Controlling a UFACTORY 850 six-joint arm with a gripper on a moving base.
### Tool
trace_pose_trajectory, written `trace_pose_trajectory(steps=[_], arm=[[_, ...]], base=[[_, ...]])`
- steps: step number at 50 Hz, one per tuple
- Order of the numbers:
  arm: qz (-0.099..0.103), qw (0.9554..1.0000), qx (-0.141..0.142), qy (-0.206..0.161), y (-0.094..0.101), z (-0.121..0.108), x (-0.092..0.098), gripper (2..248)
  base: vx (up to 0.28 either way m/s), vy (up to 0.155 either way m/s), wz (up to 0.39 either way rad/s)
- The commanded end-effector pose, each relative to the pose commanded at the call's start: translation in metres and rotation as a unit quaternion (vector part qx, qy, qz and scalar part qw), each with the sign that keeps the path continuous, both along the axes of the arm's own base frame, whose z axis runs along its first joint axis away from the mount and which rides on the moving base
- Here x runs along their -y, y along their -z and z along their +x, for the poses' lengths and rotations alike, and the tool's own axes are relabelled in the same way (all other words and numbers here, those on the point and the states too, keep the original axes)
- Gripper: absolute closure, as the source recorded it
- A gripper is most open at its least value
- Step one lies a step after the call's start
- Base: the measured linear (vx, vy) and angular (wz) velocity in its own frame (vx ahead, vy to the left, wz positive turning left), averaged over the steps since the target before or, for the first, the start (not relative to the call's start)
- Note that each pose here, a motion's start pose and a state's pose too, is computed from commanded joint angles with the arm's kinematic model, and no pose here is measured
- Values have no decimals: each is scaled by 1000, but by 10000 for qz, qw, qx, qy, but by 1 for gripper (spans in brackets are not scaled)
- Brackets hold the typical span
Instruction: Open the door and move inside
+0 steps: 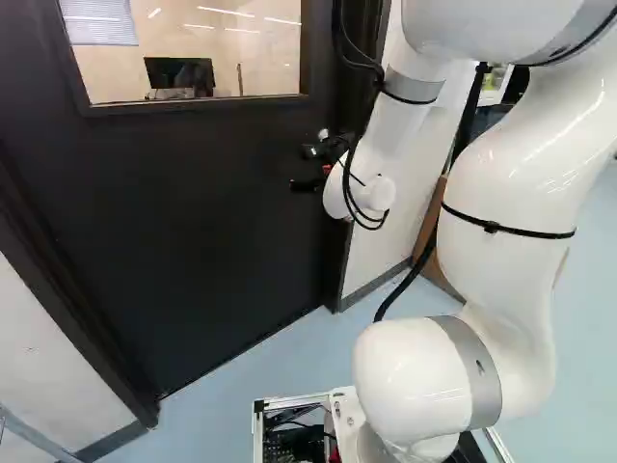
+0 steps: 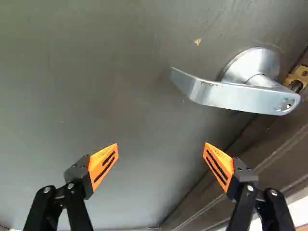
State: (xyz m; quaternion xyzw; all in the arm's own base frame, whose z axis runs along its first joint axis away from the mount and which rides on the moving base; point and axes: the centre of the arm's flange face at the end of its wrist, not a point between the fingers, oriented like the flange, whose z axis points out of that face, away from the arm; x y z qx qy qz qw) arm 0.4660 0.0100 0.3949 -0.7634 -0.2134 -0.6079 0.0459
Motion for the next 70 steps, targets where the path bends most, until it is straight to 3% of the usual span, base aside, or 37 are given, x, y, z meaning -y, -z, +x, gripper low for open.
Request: trace_pose_trajectory(steps=[70], arm=[[-204,9973,253,-663,6,78,-18,3]], base=[[0,0,0]])
